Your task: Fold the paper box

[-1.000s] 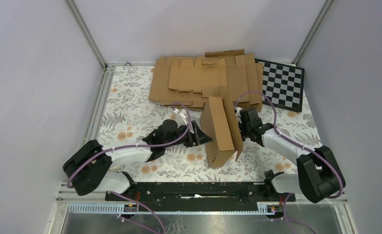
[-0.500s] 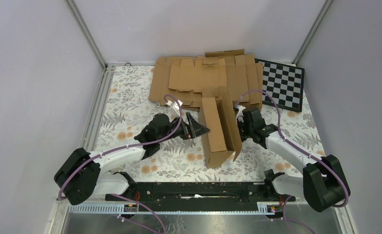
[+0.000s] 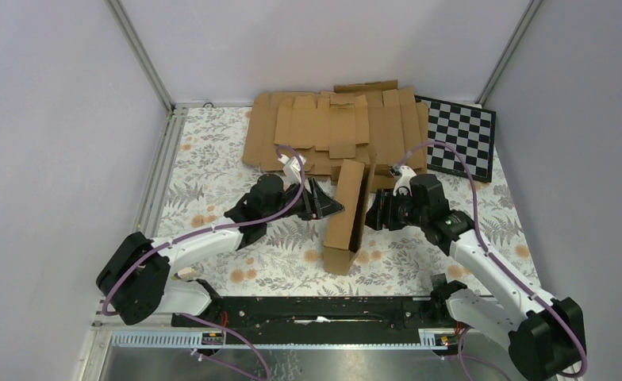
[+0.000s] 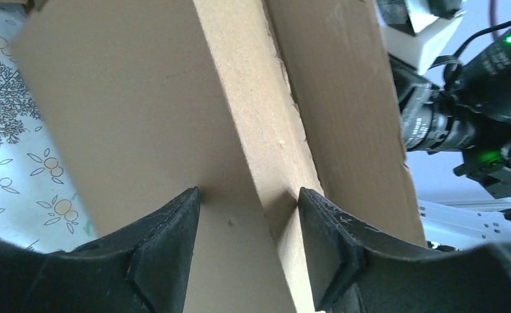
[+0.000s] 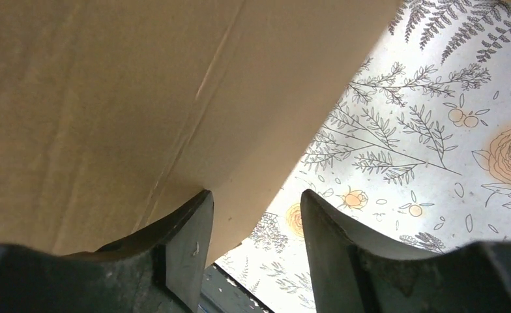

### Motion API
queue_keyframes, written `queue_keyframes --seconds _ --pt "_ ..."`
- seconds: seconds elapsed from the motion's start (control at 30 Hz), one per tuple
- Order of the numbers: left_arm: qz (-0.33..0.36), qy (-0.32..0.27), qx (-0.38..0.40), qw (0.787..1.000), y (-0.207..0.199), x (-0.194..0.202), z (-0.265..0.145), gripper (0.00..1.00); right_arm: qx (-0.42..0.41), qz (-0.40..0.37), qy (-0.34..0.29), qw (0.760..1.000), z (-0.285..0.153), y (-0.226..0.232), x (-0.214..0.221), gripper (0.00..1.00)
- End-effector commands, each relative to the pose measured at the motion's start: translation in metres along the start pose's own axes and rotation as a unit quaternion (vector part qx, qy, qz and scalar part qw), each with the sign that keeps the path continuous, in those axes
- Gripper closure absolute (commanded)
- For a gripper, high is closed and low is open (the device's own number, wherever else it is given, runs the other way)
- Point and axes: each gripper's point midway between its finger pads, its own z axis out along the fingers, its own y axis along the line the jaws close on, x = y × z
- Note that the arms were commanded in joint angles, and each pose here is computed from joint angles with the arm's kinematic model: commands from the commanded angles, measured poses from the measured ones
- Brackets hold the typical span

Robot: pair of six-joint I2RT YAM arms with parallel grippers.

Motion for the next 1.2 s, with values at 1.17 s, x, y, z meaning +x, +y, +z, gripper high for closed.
queue_keyframes --seconds 1.17 --pt "0.009 0.012 -0.012 1.000 -0.012 0.023 0.011 0.47 -0.119 0.189 -0.163 0.961 -0.051 0.045 -0.018 0.00"
